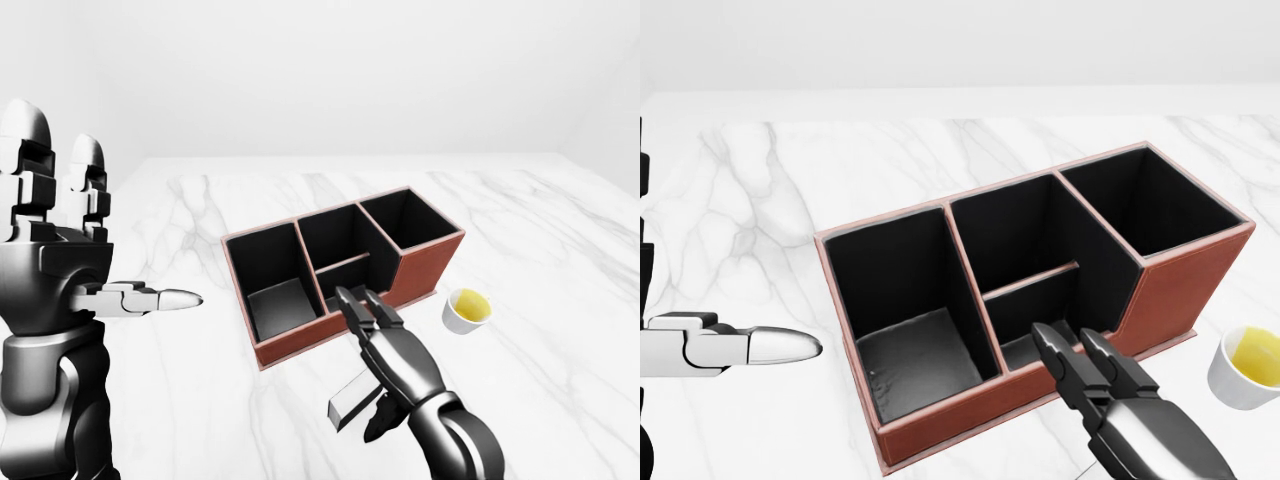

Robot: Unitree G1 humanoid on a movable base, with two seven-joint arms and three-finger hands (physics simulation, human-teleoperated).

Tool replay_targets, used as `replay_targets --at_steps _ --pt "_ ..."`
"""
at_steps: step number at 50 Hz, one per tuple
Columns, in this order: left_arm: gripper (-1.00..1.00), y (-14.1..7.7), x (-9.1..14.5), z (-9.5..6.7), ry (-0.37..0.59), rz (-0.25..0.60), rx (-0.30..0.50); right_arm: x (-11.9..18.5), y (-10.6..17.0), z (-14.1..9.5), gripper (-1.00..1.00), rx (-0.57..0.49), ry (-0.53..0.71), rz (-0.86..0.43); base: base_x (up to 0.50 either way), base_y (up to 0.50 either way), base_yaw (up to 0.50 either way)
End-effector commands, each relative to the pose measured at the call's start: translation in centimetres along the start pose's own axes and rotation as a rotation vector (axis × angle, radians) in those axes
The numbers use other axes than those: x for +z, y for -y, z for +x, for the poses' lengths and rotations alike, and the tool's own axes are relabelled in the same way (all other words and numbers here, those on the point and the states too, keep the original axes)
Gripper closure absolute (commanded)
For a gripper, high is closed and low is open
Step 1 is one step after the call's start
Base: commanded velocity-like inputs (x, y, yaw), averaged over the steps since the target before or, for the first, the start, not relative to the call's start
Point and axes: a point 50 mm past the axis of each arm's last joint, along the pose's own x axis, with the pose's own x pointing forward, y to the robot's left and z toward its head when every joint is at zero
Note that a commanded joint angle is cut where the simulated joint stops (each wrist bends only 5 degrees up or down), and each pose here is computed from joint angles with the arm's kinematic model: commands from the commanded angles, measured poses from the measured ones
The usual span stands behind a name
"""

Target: Pick up the book and place it in the front compartment of the caddy.

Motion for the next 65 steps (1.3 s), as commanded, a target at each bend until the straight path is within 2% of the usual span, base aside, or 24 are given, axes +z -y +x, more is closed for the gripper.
replay_targets --at_steps 1,34,65 --pt "-1.0 0.0 0.1 0.0 0.003 0.001 0.0 -0.2 -0.4 0.3 -1.0 0.026 -0.009 -0.012 0.0 0.0 0.0" --pt "-1.0 0.1 0.2 0.0 0.007 -0.004 -0.002 -1.6 -2.2 2.1 -1.0 0.137 -0.076 -0.082 0.0 0.0 0.0" --pt "-1.0 0.1 0.1 -0.1 0.002 -0.003 -0.003 -1.4 -2.6 3.3 -1.0 0.175 -0.057 -0.126 0.0 0.0 0.0"
